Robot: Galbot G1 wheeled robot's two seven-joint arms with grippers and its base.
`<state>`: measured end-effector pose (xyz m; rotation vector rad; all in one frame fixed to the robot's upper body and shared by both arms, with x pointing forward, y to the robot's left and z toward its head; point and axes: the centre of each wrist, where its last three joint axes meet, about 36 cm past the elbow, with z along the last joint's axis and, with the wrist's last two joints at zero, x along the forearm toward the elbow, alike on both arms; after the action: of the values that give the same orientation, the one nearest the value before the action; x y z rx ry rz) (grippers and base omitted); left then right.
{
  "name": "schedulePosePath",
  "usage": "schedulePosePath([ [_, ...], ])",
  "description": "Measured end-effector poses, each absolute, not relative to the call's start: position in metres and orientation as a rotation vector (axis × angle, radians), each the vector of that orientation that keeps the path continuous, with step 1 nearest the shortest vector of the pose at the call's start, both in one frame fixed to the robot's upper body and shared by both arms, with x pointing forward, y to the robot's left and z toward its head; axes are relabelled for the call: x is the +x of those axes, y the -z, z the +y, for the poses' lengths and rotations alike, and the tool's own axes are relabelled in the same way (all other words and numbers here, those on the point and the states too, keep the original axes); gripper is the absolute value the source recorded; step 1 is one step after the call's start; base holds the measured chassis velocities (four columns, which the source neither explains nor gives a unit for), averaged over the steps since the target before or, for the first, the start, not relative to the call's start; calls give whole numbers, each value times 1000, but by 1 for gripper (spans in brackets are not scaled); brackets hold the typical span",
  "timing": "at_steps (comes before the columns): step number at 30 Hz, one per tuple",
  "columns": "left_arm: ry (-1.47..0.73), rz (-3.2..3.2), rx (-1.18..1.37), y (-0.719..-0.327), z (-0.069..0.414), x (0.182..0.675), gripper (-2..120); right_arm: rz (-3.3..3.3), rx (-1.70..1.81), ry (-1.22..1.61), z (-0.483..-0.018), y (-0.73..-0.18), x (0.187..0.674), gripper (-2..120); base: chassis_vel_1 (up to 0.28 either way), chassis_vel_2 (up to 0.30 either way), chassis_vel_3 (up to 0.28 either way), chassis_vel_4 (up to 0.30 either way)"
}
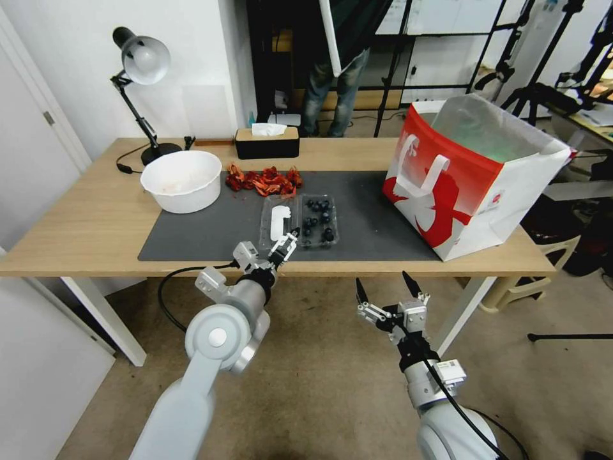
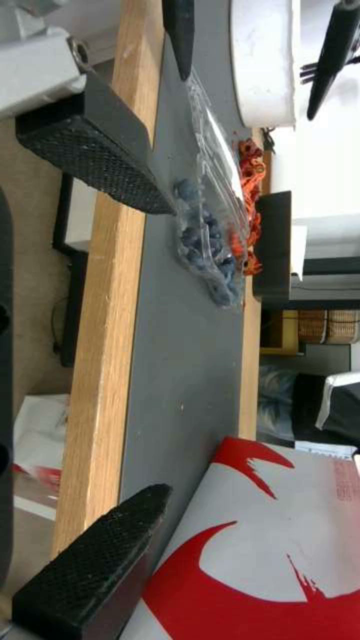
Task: Close the takeout container lid, then place the container into the takeout bag.
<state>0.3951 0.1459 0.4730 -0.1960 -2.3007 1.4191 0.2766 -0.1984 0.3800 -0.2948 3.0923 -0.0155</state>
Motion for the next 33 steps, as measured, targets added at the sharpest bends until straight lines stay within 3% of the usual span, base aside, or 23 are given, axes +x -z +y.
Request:
schedulePosePath([
  [33,-1437,-2317,-156,-455,126,435,100,3076,-285,58,-202,-378,276,100,0,0,0,0],
])
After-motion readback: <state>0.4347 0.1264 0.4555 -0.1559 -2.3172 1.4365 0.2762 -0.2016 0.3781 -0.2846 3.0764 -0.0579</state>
